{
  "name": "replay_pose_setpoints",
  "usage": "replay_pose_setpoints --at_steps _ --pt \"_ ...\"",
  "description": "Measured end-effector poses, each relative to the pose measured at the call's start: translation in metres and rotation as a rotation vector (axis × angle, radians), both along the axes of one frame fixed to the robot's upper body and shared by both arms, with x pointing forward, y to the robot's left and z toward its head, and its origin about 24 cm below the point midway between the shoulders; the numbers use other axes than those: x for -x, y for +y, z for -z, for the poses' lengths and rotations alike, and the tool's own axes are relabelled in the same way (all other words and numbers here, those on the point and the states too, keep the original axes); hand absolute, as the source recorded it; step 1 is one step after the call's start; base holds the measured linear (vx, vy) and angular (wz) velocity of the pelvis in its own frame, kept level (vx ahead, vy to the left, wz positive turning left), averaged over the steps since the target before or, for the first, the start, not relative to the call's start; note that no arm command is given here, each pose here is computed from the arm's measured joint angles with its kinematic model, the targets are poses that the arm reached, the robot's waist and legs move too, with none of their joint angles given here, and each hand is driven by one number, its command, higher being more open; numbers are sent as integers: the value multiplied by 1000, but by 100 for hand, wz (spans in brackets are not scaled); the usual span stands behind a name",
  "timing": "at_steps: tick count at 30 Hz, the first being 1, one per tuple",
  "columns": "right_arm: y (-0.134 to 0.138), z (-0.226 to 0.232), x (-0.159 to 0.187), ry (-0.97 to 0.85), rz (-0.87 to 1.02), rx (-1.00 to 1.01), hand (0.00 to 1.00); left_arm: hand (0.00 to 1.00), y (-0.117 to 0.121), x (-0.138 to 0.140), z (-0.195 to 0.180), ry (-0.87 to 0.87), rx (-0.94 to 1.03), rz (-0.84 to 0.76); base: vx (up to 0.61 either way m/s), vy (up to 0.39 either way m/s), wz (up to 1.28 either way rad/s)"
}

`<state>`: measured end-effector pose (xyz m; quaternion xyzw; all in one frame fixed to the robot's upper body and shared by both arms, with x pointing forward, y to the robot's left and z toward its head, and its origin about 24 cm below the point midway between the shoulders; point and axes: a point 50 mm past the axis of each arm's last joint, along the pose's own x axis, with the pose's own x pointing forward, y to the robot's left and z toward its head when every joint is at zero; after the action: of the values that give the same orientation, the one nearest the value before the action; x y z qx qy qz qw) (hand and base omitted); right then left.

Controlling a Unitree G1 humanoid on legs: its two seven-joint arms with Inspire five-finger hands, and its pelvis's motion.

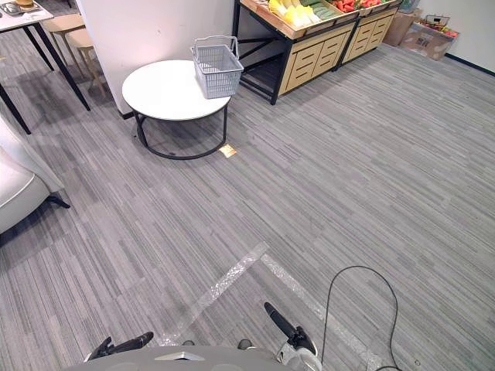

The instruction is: Pick vegetable in the basket

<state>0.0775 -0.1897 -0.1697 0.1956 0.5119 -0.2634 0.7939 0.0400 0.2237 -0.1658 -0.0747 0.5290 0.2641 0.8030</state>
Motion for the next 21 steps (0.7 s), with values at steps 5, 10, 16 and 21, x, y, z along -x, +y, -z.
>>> replay_pose_setpoints --at_steps 5,10,16,21 --pt "0 0 0 -2 -1 -1 100 100 1 0 0 -1 -2 1 0 0 -7" --pt "2 1 0 4 -3 -9 100 100 4 -2 -1 -8 -7 -8 -9 -5 -9" --pt "0 0 0 2 13 -13 100 100 4 -2 -1 -15 -3 -50 -5 16 -18" --pt "-10 -2 -2 -20 41 -5 100 100 2 -9 -2 -32 -9 -13 -1 80 -9"
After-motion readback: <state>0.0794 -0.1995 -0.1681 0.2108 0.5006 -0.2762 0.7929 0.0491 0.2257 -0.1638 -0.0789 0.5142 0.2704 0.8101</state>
